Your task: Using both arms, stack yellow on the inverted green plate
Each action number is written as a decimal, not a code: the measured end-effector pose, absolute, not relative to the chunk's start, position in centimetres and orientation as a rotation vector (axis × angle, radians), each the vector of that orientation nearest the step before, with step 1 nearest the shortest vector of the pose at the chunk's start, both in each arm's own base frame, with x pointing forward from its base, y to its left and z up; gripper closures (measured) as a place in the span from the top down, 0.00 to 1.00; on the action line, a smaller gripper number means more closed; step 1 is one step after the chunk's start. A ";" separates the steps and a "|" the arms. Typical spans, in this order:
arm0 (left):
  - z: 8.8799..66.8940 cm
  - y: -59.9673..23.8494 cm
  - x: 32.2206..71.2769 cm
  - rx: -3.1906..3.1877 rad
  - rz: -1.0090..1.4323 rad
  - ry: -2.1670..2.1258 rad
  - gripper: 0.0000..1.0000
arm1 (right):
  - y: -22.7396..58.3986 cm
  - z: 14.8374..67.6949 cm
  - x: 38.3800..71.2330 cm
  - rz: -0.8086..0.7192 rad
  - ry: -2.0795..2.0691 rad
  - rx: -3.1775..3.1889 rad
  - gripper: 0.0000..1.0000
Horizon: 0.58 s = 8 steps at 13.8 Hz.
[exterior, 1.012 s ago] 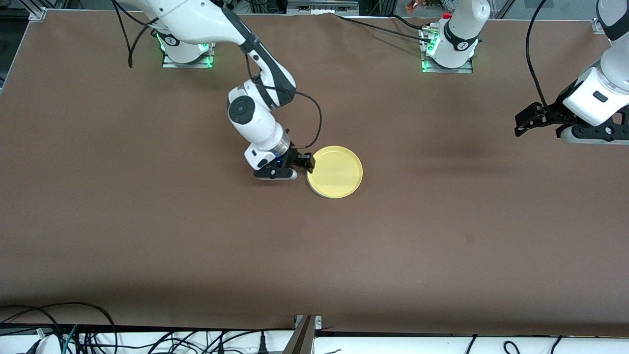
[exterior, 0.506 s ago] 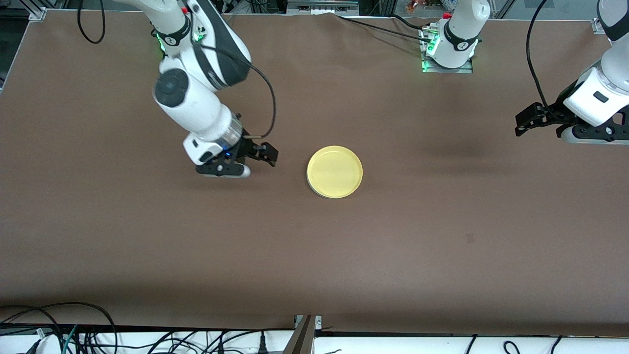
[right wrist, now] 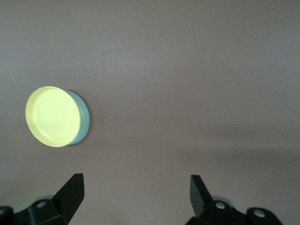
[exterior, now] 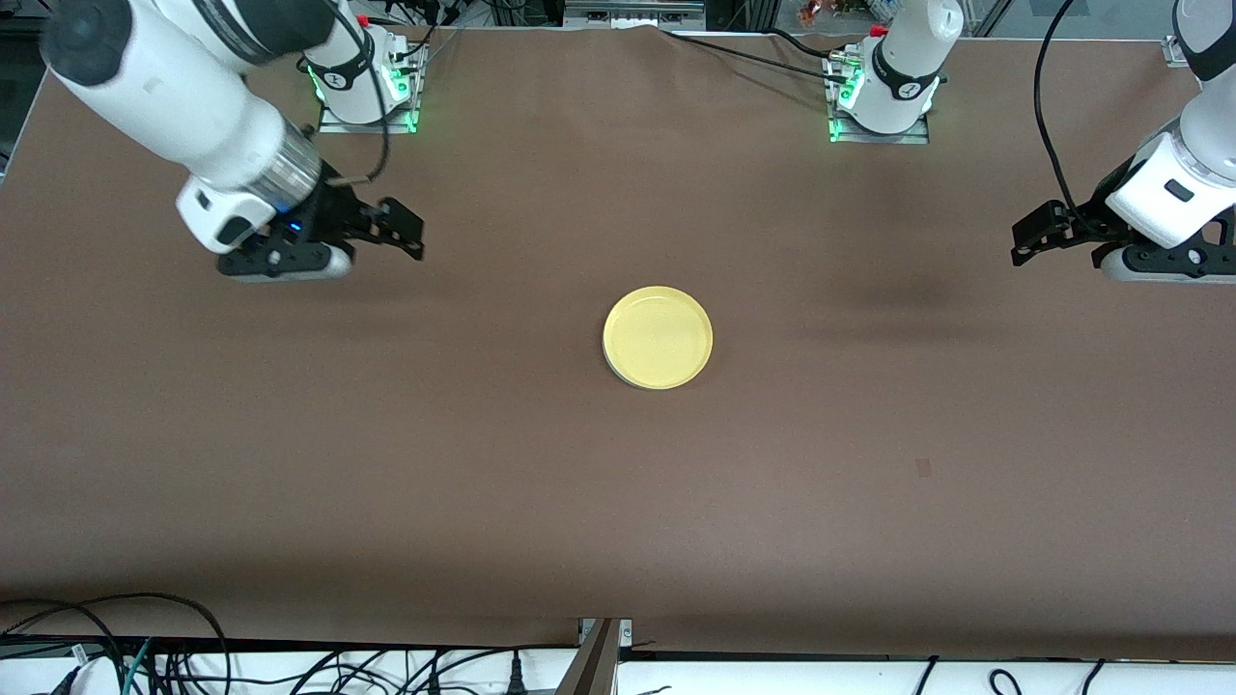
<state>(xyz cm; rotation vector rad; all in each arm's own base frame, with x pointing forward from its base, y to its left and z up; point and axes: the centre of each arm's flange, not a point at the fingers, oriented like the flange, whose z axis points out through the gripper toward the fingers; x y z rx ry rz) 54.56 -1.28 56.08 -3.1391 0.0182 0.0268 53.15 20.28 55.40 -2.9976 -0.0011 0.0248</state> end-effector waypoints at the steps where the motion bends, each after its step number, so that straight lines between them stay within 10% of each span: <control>1: 56.1 -1.3 54.6 -3.139 0.027 0.018 1.00 | 19.5 56.3 52.3 0.041 -0.035 -3.035 1.00; 8: 56.1 -1.4 54.6 -3.139 0.027 0.022 1.00 | 12.3 59.4 51.6 0.098 -0.175 -3.073 1.00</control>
